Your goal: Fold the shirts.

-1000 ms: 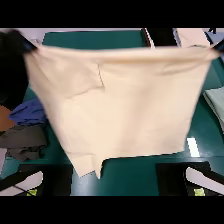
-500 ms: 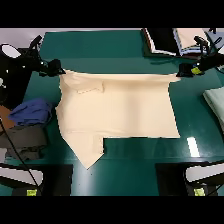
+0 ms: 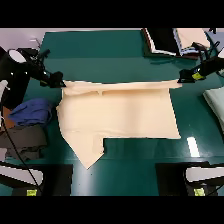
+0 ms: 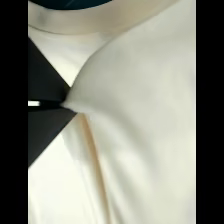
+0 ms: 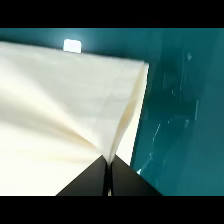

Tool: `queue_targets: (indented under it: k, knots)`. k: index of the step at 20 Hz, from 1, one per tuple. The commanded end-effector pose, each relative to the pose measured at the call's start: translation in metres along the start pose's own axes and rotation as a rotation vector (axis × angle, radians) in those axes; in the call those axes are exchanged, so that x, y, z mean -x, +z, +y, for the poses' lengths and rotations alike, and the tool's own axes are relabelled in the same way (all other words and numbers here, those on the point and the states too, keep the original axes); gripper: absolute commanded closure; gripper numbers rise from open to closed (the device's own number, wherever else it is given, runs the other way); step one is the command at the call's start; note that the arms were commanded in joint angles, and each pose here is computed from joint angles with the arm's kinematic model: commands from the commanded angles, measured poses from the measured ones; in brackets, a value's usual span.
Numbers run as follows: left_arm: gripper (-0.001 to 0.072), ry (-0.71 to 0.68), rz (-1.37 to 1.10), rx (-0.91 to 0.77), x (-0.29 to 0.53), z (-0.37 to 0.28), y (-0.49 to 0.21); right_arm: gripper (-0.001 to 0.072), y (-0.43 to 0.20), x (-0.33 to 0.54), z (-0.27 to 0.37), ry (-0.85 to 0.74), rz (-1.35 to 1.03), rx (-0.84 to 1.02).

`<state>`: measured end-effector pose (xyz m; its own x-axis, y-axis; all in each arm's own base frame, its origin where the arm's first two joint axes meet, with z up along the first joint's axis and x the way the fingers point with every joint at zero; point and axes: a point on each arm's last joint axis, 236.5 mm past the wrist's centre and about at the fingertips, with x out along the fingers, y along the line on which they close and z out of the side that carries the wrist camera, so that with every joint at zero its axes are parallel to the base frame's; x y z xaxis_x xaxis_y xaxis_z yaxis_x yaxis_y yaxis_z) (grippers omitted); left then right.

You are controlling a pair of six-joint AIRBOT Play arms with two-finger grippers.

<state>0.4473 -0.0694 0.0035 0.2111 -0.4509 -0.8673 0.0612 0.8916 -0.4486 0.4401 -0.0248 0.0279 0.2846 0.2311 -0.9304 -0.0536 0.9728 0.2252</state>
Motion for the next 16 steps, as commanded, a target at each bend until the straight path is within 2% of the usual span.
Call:
queue_targets:
  k: [1, 2, 3, 4, 7, 9, 11, 16]
  knots:
    - [0.0685, 0.006, 0.101, 0.047, -0.023, 0.013, -0.035, 0.0697, -0.023, -0.017, -0.002, -0.003, 0.023, -0.025]
    - [0.0629, 0.008, 0.109, 0.068, -0.026, 0.015, -0.039, 0.0688, -0.027, -0.02, -0.001, 0.002, 0.027, -0.032]
    - [0.0331, 0.013, 0.11, 0.089, -0.026, 0.016, -0.039, 0.055, -0.027, -0.022, 0.004, 0.024, 0.025, -0.042]
    - [0.021, 0.017, 0.105, 0.122, -0.024, 0.016, -0.038, 0.0335, -0.024, -0.022, 0.008, 0.05, 0.01, -0.058]
    - [0.021, 0.06, 0.079, 0.092, 0.003, 0.012, -0.04, 0.0325, -0.012, -0.002, 0.029, 0.148, -0.05, -0.097]
    - [0.021, 0.149, 0.054, 0.054, 0.029, 0.016, -0.054, 0.0325, -0.02, 0.021, 0.036, 0.157, -0.054, -0.08]
    - [0.021, 0.215, 0.056, 0.053, 0.043, 0.021, -0.091, 0.0325, -0.03, 0.047, 0.049, 0.163, -0.058, -0.038]
    - [0.021, 0.207, 0.155, 0.157, 0.022, 0.024, -0.225, 0.0326, -0.03, 0.102, 0.066, 0.138, -0.185, 0.018]
